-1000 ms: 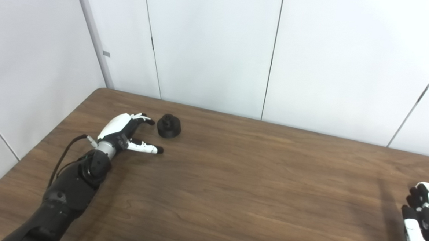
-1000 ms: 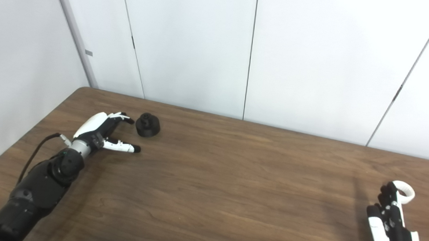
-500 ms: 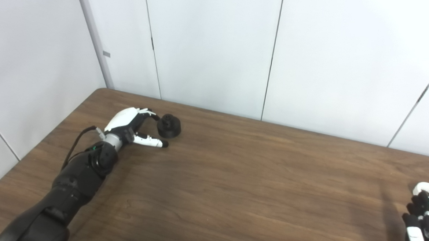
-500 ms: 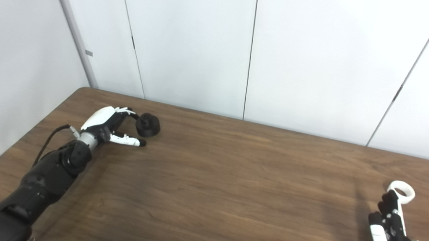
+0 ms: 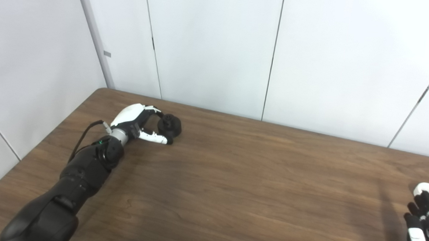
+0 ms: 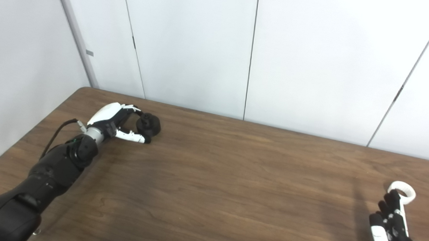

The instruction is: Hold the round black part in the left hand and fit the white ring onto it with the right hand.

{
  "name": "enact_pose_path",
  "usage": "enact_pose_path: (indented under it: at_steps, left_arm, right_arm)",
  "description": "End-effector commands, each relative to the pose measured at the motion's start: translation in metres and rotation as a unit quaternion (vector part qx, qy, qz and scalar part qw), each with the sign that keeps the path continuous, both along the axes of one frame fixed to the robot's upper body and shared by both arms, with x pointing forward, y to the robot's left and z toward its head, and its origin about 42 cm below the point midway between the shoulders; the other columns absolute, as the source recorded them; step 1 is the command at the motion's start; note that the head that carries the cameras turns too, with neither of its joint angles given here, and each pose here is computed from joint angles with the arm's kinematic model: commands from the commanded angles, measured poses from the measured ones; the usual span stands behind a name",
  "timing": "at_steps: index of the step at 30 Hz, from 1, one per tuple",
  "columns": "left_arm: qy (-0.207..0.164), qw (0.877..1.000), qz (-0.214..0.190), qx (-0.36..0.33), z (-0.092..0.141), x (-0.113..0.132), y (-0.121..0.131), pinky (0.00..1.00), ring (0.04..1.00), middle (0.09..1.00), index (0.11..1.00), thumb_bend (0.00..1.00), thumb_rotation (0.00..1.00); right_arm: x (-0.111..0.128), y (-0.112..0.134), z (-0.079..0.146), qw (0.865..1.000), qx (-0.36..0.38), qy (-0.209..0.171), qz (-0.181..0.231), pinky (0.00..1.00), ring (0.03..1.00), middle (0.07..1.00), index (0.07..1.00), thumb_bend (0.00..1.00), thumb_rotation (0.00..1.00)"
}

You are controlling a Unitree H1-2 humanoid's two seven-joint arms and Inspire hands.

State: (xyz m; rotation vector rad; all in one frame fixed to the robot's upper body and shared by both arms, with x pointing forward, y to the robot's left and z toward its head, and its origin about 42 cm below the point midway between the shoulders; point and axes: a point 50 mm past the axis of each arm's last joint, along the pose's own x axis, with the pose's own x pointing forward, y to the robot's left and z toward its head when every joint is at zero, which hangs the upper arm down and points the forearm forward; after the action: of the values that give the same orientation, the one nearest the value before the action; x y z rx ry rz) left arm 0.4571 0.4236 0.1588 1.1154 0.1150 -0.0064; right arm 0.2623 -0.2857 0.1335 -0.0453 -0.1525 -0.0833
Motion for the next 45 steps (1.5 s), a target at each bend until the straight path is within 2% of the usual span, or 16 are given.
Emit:
enact_pose_path:
  at_steps: [1,10,13,14,15,17,21,35,40,45]
  left_arm:
    - [-0.016,1.0,-0.02,0.006,0.016,0.012,-0.007,1.0,0.984,0.929,0.764,0.96,0.34]
    - [-0.021,0.999,-0.028,0.005,0.015,0.015,-0.012,1.0,0.975,0.91,0.722,0.91,0.27]
    - [-0.033,0.999,-0.032,-0.002,0.015,0.015,-0.012,1.0,0.965,0.877,0.628,0.87,0.17]
    - [-0.039,0.999,-0.036,-0.001,0.014,0.014,-0.012,1.0,0.959,0.857,0.56,0.7,0.12]
    - [-0.044,0.998,-0.038,0.001,0.014,0.014,-0.012,1.0,0.943,0.815,0.514,0.6,0.08]
    - [-0.051,0.998,-0.046,0.01,0.014,0.014,-0.012,1.0,0.929,0.779,0.49,0.54,0.06]
    - [-0.053,0.997,-0.05,0.018,0.016,0.016,-0.011,1.0,0.913,0.738,0.482,0.52,0.05]
    - [-0.066,0.995,-0.071,0.018,0.023,0.012,-0.005,1.0,0.904,0.725,0.481,0.52,0.05]
    - [-0.076,0.991,-0.108,0.02,0.021,0.005,-0.018,1.0,0.906,0.729,0.481,0.52,0.05]
    - [-0.088,0.984,-0.156,0.009,0.019,-0.005,-0.045,1.0,0.906,0.729,0.481,0.52,0.05]
  right_arm:
    - [0.002,0.001,0.015,0.999,-0.002,-0.033,-0.003,1.0,0.986,0.996,0.996,0.46,0.7]
    - [0.002,0.002,0.017,0.999,-0.002,-0.032,0.0,1.0,0.991,1.0,1.0,0.44,0.7]
    - [0.003,0.003,0.017,0.999,-0.003,-0.032,-0.001,1.0,0.991,1.0,1.0,0.44,0.7]
    - [0.003,0.003,0.018,0.999,-0.004,-0.031,-0.003,1.0,0.992,1.0,1.0,0.44,0.71]
    - [0.003,0.004,0.018,1.0,-0.004,-0.031,-0.004,1.0,0.989,1.0,1.0,0.45,0.71]
    - [0.003,0.004,0.019,1.0,-0.004,-0.031,-0.002,1.0,0.99,1.0,1.0,0.44,0.71]
    - [0.005,0.003,0.021,0.999,0.004,-0.039,0.001,1.0,0.992,1.0,1.0,0.47,0.69]
    - [0.007,0.001,0.03,0.998,0.009,-0.056,0.002,1.0,0.998,1.0,1.0,0.43,0.72]
    - [0.009,0.004,0.032,0.998,0.01,-0.062,0.004,1.0,0.993,1.0,1.0,0.43,0.71]
    - [0.01,0.007,0.038,0.997,0.002,-0.079,0.009,0.97,0.972,1.0,1.0,0.46,0.69]
